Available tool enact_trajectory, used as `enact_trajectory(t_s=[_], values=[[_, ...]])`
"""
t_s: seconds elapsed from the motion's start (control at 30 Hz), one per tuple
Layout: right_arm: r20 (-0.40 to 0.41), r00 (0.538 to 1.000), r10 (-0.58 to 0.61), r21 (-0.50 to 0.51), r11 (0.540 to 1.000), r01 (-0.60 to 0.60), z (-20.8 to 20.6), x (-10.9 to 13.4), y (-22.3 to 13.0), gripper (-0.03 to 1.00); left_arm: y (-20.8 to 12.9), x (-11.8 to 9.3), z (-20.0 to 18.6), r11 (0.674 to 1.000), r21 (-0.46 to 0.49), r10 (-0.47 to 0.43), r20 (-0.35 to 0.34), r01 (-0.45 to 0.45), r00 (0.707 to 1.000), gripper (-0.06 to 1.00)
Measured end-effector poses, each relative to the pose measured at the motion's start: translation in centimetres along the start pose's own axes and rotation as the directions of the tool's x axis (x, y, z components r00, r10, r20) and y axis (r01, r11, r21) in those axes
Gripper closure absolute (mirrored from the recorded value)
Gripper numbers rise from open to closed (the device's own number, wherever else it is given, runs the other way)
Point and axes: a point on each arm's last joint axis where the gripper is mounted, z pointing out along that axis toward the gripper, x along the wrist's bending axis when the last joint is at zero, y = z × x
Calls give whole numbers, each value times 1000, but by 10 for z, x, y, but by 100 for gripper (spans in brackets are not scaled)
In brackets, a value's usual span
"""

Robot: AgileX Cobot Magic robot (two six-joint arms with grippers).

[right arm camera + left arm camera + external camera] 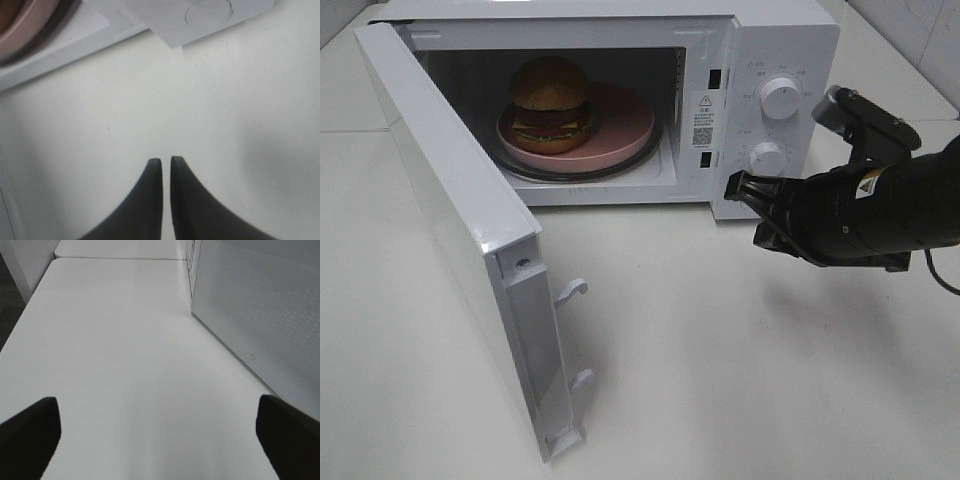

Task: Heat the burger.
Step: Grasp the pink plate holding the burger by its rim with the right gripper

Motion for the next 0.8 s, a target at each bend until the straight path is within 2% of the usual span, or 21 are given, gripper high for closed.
enact_trajectory(t_s=[0.07,0.1,0.17,0.27,0.33,0.4,0.43,0.53,0.6,0.63,0.67,0.7,0.73,0.77,0.8], values=[[2,992,-127,56,990,127,-7,5,3,94,0,0,0,1000,0,0,0,0,1000,-3],[2,992,-127,56,990,127,-7,5,3,94,0,0,0,1000,0,0,0,0,1000,-3],[-4,975,-221,102,970,220,-11,9,6,93,0,0,0,1000,0,0,0,0,1000,-3],[-7,968,-250,118,961,249,-12,10,6,93,0,0,0,1000,0,0,0,0,1000,-3],[-25,938,-346,175,922,345,-15,15,9,92,0,0,0,1000,0,0,0,0,1000,-3],[-32,928,-372,187,909,372,-16,16,10,91,0,0,0,1000,0,0,0,0,1000,-3],[-46,906,-422,201,884,422,-18,18,12,91,0,0,0,1000,0,0,0,0,1000,-3],[-55,892,-449,208,868,450,-19,20,13,90,0,0,0,1000,0,0,0,0,1000,-3],[-101,807,-581,227,777,588,-23,24,18,88,0,0,0,1000,0,0,0,0,1000,-3],[-101,807,-581,227,777,588,-23,24,18,88,0,0,0,1000,0,0,0,0,1000,-3],[-112,773,-624,228,741,631,-24,25,19,87,0,0,0,1000,0,0,0,0,1000,-3],[-131,695,-707,229,661,715,-26,26,22,85,0,0,0,1000,0,0,0,0,1000,-3],[-131,695,-707,229,661,715,-26,26,22,85,0,0,0,1000,0,0,0,0,1000,-3],[-141,646,-750,229,611,758,-27,26,24,84,0,0,0,1000,0,0,0,0,1000,-3],[-141,646,-750,229,611,758,-27,26,24,84,0,0,0,1000,0,0,0,0,1000,-3]])
